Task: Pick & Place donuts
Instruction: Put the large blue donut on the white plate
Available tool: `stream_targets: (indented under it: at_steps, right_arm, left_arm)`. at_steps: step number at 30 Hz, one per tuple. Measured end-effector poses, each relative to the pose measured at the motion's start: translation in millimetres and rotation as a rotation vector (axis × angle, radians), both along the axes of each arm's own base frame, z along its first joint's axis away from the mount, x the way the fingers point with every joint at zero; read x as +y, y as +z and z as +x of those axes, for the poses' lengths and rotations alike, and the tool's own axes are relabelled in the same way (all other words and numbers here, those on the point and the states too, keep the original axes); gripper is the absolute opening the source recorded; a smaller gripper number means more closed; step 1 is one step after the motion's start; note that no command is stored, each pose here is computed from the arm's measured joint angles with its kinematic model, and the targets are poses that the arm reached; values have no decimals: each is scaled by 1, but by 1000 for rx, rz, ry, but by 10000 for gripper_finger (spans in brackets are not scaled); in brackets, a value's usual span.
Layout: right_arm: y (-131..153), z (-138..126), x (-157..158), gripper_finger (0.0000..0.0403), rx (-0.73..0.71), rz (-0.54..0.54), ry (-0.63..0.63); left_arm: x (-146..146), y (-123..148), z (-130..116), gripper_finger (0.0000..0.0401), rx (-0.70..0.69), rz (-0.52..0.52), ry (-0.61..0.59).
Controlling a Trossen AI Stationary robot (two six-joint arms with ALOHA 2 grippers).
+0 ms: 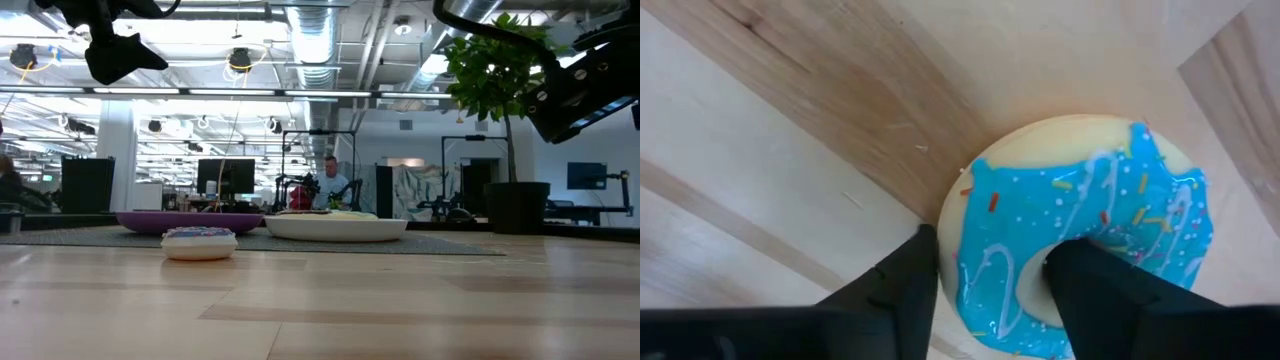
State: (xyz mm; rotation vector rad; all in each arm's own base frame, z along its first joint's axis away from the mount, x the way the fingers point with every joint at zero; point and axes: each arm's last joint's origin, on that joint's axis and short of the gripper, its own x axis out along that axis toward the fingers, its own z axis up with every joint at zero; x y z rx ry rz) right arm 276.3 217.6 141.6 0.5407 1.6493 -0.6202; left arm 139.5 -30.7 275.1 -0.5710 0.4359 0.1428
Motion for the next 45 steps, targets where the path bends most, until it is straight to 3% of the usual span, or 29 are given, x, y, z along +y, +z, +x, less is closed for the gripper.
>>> stream_targets:
  at_steps: [9, 26, 34, 45]
  right_arm:
    - [0, 0, 0, 143, -1, 2, 0]
    - [13, 0, -3, 132, 47, -16, -6]
    - [36, 25, -22, 132, 15, -16, 48]
    - [49, 65, -78, 123, -64, 2, 79]
  left_arm:
    - [0, 0, 0, 295, 0, 1, -1]
    - [0, 0, 0, 295, 1, 2, -3]
    - [-1, 0, 0, 295, 3, 39, -43]
    - [-1, 0, 0, 295, 3, 79, -67]
